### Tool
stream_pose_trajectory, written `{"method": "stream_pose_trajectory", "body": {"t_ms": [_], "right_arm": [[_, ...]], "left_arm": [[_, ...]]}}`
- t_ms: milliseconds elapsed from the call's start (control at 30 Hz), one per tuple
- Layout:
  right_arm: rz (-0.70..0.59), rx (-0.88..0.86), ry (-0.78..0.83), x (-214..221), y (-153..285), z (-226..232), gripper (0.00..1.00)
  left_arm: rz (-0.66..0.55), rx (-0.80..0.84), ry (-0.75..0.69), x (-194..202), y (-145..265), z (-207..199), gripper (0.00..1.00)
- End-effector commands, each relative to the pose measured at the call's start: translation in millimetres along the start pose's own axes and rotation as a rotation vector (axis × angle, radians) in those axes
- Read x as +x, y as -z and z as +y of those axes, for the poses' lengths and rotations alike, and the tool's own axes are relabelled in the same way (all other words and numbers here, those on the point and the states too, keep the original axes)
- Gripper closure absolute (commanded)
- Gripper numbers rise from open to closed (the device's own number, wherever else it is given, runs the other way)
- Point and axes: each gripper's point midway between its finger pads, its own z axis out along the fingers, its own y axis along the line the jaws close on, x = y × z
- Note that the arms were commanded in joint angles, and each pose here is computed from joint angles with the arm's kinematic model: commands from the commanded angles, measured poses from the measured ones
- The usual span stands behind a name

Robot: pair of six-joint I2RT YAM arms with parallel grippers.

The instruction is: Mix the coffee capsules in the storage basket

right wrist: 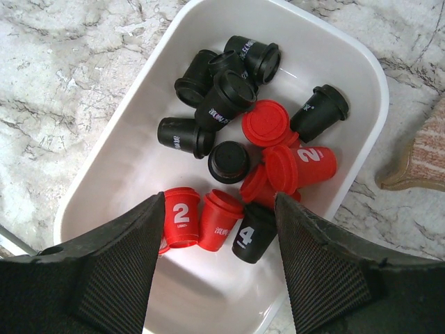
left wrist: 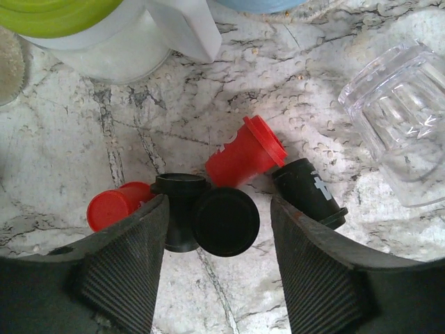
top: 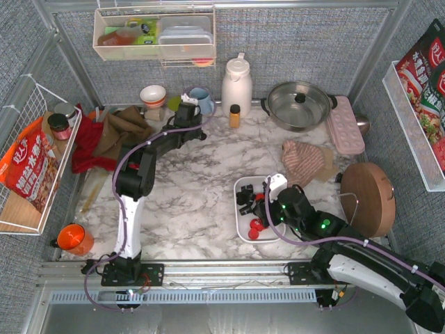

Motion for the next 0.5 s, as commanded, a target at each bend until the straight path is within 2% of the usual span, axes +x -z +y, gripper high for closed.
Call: {"method": "stream_pose_trajectory", "body": {"t_ms": [0, 233, 467], "right_arm": [[-0.031, -0.001, -0.009, -7.2, -1.3, 0.5, 0.31], [-0.027, -0.001, -0.009, -6.5, -2.3, 0.5, 0.31], [-0.023, -0.005, -0.010, -5.7, -3.2, 1.3, 0.31]], "left_arm": [[0.014, 0.010, -0.019, 3.7, -1.9, -1.3, 0.35], [0.025, 0.041, -0.033, 4.9, 0.2, -5.8, 0.54], [0.050, 0.031, -0.050, 9.4, 9.8, -1.6, 0.54]]}}
